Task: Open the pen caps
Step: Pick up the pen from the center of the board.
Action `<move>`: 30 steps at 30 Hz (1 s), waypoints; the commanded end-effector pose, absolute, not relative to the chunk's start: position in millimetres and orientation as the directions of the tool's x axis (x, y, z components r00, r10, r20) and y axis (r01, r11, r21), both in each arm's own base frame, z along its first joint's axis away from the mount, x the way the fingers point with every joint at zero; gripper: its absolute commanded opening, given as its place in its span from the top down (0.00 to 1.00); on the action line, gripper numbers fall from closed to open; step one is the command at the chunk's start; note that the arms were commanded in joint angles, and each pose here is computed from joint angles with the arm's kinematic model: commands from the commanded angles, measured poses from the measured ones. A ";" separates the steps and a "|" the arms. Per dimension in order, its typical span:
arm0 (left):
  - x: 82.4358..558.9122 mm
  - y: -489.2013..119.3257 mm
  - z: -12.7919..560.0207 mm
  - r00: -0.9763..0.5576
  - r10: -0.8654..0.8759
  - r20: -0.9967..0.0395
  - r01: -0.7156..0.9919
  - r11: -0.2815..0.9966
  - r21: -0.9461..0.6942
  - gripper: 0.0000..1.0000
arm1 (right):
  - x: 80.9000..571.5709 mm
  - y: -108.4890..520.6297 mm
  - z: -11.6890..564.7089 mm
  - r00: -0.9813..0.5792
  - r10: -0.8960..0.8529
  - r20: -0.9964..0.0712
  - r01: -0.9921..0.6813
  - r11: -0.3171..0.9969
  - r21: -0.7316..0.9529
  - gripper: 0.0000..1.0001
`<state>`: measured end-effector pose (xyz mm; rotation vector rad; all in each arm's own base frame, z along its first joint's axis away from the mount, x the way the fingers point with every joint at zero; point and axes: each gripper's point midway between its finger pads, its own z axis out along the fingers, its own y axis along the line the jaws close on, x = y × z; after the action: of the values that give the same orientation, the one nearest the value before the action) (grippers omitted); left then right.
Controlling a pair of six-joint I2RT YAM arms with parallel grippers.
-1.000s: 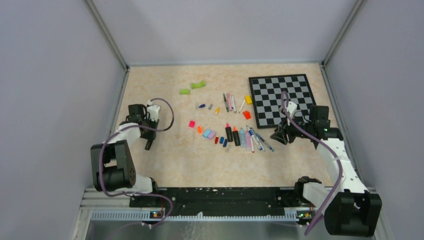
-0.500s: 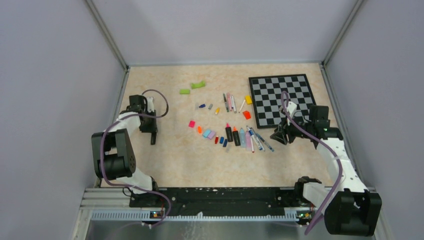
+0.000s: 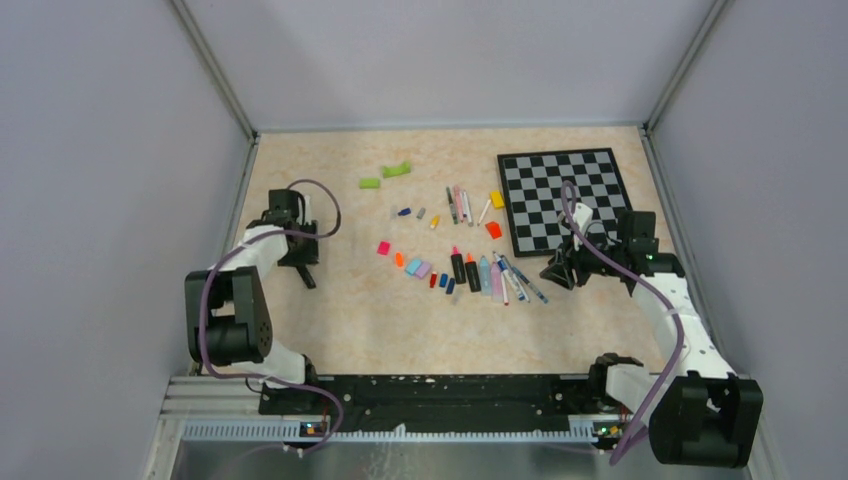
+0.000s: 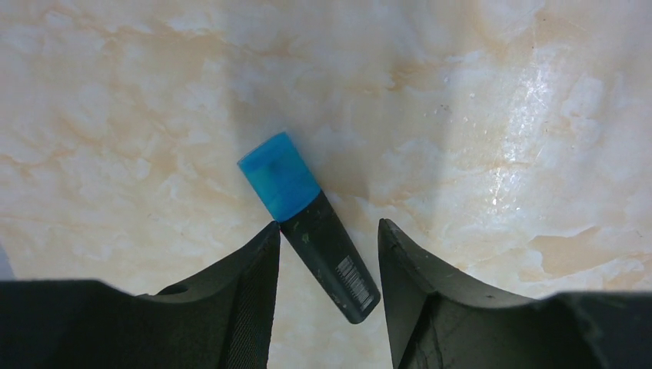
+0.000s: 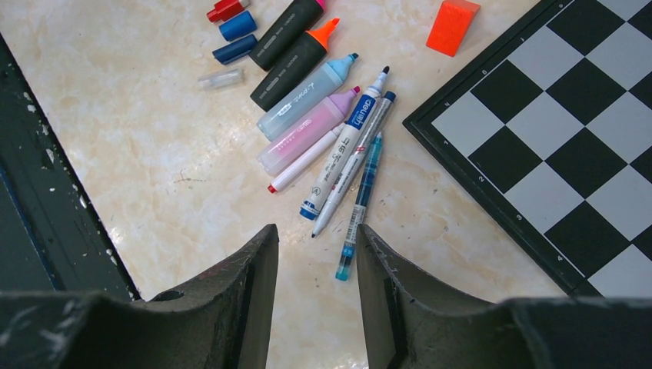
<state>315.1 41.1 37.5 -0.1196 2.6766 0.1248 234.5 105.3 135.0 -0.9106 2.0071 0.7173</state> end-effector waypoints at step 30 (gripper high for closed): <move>299.6 14.1 31.4 -0.853 -0.457 -0.251 -0.445 0.889 -0.107 0.34 | 240.1 104.4 139.5 -0.379 -0.355 -0.854 -0.815 0.565 0.127 0.59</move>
<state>297.6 33.0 28.2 -0.6636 2.7948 0.1011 234.9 105.0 132.9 -0.9159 2.0109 0.7182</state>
